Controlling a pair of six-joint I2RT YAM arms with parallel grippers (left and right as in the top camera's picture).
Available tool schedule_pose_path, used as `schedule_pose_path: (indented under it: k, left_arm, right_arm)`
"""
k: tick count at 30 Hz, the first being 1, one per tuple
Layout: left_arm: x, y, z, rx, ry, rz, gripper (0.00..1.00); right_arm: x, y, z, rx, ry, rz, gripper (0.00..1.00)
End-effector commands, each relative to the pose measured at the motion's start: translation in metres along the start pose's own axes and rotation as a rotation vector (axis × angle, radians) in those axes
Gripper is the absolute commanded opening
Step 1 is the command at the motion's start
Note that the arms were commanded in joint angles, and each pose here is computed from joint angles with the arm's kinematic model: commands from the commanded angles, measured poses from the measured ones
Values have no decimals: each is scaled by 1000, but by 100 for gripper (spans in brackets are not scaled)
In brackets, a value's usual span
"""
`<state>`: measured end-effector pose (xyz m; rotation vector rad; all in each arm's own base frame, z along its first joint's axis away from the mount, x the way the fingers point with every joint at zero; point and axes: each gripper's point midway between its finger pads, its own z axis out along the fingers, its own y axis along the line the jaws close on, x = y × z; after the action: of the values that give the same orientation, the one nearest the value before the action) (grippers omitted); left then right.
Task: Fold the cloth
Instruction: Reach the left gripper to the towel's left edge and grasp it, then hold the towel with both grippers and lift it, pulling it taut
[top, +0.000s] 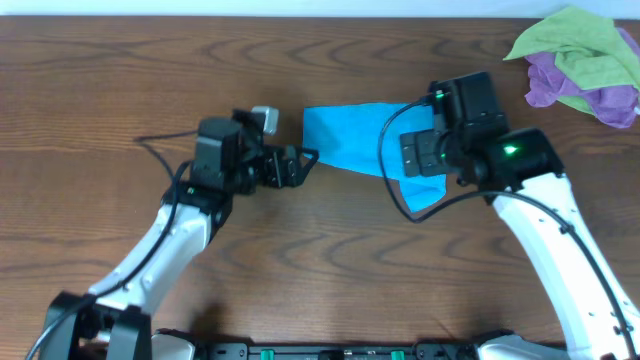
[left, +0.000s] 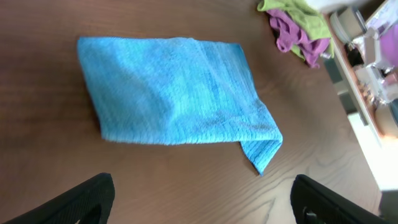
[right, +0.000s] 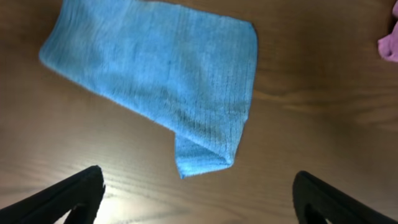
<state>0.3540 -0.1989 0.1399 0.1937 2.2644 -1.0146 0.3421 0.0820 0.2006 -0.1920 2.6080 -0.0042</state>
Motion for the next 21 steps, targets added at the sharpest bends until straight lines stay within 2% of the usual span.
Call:
schedule_pose_path:
  k: [1, 12, 17, 21]
  left_arm:
    - [-19, -7, 10, 12, 4, 69, 92]
    - [-35, 17, 60, -24, 134, 60, 90]
    - [-37, 22, 70, -40, 183, 41, 89]
    - [-24, 25, 68, -53, 234, 16, 89]
  right_arm:
    - [4, -7, 7, -62, 5, 34, 94]
    - [7, -26, 65, -118, -21, 53, 86]
    - [20, -29, 90, -160, 57, 90, 85]
    - [37, -25, 93, -178, 135, 96, 76]
